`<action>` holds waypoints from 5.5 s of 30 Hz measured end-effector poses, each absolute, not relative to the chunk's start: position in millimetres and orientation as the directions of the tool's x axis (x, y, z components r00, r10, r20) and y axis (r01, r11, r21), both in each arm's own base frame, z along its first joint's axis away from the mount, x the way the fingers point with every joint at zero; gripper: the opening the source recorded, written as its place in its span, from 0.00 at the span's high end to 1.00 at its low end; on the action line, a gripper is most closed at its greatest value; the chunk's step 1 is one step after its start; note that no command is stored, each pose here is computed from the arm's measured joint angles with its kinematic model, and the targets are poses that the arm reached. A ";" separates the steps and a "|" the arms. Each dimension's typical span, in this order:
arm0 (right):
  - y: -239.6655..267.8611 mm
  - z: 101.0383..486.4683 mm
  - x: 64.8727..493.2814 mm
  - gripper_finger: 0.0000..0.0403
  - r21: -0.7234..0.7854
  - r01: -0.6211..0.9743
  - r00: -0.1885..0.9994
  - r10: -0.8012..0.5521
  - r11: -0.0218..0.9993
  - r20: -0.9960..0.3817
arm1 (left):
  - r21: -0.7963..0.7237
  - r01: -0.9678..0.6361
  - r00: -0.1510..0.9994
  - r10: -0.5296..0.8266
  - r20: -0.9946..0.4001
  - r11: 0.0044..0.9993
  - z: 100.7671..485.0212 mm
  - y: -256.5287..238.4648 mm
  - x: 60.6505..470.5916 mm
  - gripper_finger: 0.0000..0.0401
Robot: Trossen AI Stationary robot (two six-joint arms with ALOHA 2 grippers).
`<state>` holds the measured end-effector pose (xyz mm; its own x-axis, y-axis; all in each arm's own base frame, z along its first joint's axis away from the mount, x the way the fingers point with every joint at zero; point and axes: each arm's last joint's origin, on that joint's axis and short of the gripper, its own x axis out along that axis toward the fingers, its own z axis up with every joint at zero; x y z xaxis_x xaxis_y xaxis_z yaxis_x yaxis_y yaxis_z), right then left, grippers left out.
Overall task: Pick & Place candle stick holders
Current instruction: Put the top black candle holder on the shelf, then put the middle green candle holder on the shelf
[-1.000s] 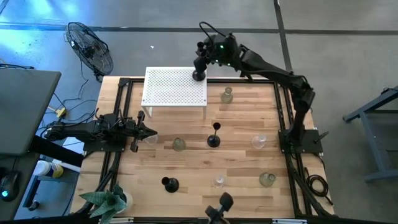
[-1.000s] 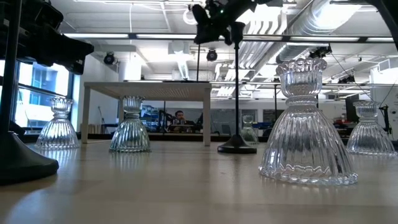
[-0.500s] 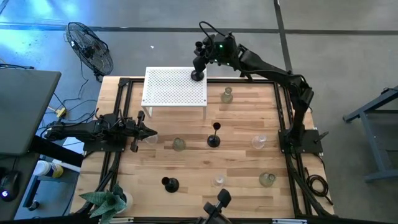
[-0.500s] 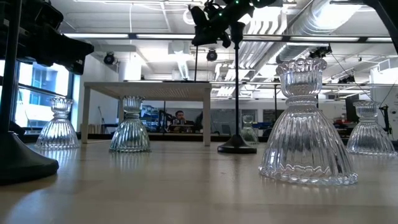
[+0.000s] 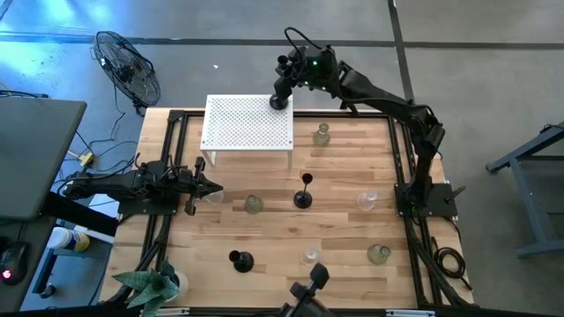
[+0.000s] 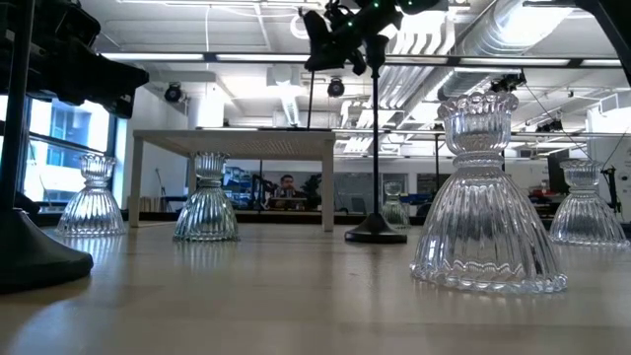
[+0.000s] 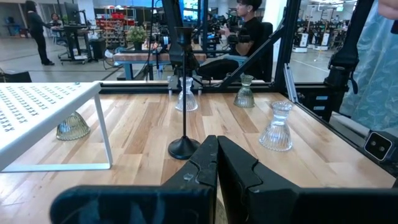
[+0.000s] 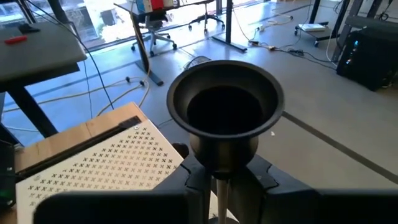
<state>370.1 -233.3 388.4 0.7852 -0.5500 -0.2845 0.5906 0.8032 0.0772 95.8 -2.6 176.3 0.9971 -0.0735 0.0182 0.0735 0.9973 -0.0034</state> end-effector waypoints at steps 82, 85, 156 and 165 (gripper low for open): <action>-228.1 414.0 364.9 0.45 0.060 0.577 0.813 -0.567 0.814 -0.130 | -0.005 0.073 0.997 -0.073 0.004 0.997 174.9 -2.6 95.9 1.00; -223.9 420.7 363.2 0.45 0.058 0.573 0.818 -0.566 0.817 -0.101 | -0.005 0.074 0.997 -0.074 0.003 0.997 174.9 -2.6 95.9 1.00; -31.7 239.2 193.3 1.00 -0.016 0.432 0.901 -0.431 0.902 0.052 | 0.035 -0.071 0.693 0.075 -0.717 0.997 212.5 -29.7 245.1 0.10; -31.7 239.0 193.3 1.00 -0.017 0.432 0.901 -0.430 0.902 0.050 | 0.060 -0.085 0.651 0.101 -0.752 0.995 189.3 -30.6 260.3 0.12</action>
